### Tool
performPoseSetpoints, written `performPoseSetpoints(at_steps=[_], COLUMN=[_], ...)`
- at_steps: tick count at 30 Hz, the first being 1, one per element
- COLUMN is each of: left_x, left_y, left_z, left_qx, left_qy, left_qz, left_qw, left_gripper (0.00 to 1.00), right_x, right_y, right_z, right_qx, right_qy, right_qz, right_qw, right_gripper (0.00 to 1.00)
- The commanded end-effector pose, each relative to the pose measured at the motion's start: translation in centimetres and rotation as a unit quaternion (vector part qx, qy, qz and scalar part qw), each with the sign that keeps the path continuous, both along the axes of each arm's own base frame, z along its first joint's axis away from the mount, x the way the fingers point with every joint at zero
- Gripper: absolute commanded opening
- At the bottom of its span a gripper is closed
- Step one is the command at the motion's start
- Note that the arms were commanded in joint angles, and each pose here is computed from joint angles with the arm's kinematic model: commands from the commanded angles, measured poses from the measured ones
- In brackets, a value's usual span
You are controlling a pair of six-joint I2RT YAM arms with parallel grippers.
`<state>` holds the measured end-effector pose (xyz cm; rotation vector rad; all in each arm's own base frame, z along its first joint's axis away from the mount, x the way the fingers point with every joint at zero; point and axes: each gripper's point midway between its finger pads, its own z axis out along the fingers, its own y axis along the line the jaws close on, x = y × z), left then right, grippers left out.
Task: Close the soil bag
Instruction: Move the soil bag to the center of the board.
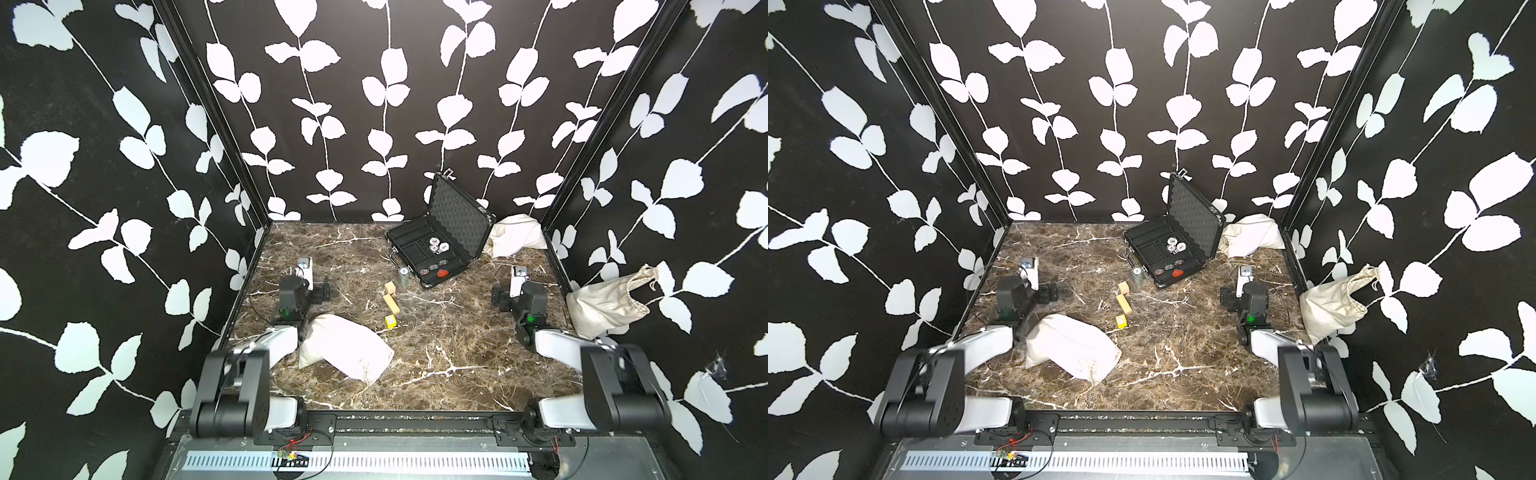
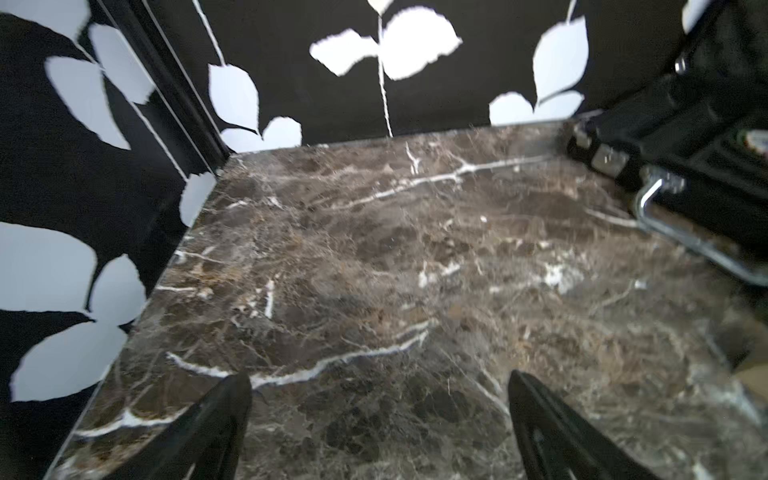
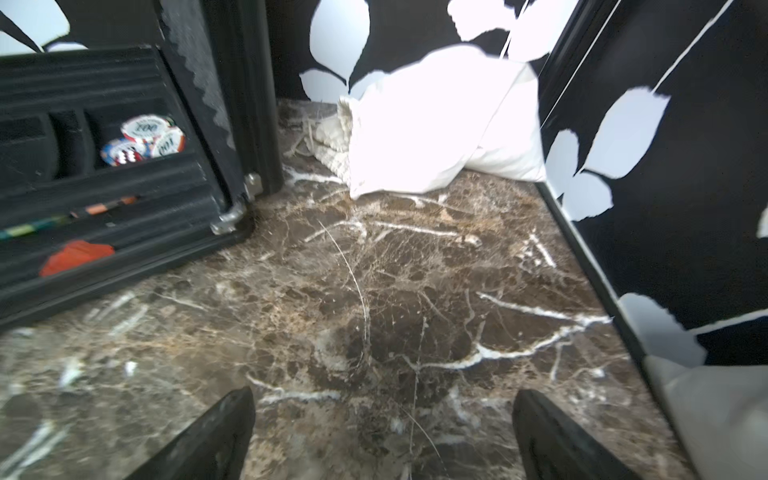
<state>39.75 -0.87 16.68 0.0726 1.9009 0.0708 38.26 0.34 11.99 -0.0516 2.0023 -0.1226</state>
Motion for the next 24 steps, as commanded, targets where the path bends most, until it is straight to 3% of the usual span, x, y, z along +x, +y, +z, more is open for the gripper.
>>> performPoseSetpoints(at_steps=[1,4,7,13,17,22,24], left_x=[-2.8,-5.3,-8.7,-15.6,-19.1,-19.7,-18.7], left_y=[0.5,-0.6,-1.1,-4.1,-4.0,-5.6,-6.9], left_z=[-0.1,1.1,0.5,-5.2,-7.4,-10.8,-12.1], left_qx=[-0.031,-0.051,-0.083,-0.135,-0.166,-0.247,-0.274], left_qy=[0.071,0.085,0.145,0.281,0.305,0.310,0.310], left_qz=[0.066,0.111,0.141,0.111,0.128,0.124,0.109], left_qw=[0.995,0.989,0.976,0.944,0.929,0.910,0.904], left_gripper=[0.99,0.99,0.99,0.99,0.99,0.94,0.91], right_x=[-1.7,-3.1,-4.3,-5.9,-6.3,-6.1,-6.0], right_y=[-0.2,0.9,1.9,4.7,8.2,12.1,13.9], right_z=[0.5,2.2,3.8,5.9,5.3,3.4,2.7], right_qx=[0.017,0.020,0.027,0.069,0.089,0.084,0.076], right_qy=[0.042,0.044,0.047,0.032,0.034,0.069,0.077], right_qz=[-0.034,-0.034,-0.021,0.028,0.095,0.155,0.181], right_qw=[0.998,0.998,0.998,0.997,0.991,0.982,0.978], right_gripper=[0.99,0.99,0.99,0.99,0.99,0.99,0.99])
